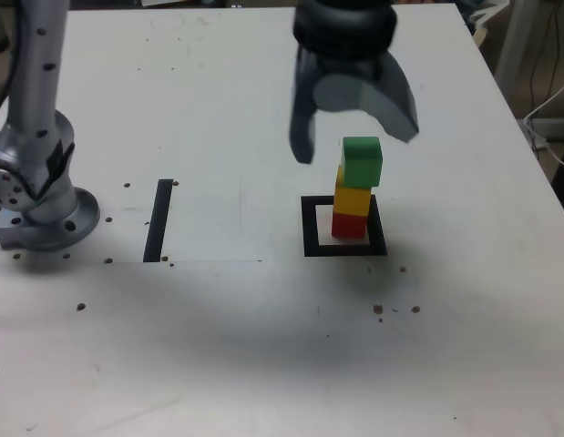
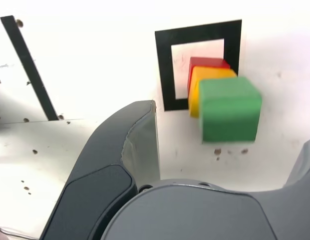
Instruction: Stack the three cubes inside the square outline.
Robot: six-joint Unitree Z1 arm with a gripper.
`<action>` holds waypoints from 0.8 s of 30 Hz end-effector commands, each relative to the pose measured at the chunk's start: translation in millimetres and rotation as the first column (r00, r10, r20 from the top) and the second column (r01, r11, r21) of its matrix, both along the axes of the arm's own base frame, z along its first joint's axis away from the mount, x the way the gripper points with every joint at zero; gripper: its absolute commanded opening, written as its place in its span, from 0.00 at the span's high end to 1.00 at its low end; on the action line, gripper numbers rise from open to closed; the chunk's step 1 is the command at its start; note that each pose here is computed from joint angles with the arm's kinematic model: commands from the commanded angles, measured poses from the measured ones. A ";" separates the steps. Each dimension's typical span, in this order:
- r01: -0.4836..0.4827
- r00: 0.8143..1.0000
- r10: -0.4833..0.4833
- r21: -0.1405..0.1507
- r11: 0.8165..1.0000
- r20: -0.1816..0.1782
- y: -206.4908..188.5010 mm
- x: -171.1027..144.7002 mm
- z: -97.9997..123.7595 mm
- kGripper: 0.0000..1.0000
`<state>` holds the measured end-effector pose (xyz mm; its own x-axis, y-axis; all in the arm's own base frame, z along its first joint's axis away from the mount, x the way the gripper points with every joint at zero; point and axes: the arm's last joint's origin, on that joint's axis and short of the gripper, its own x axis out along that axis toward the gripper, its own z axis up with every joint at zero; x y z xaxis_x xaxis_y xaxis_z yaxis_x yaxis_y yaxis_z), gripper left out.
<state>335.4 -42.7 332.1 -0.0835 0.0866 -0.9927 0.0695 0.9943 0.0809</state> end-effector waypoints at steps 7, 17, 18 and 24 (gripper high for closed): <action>0.056 0.998 -0.055 -0.029 0.998 0.026 5.0 -54.3 21.1 0.00; 0.078 0.997 -0.077 -0.057 0.995 0.023 13.9 -105.2 -1.0 0.00; 0.075 0.997 -0.075 -0.060 0.995 0.018 15.3 -109.0 -4.3 0.00; 0.055 0.998 -0.056 -0.075 0.996 -0.013 22.6 -128.9 -22.5 0.00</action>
<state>211.1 -21.8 311.5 -0.0982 0.0193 -0.9950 0.1295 0.9916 0.0065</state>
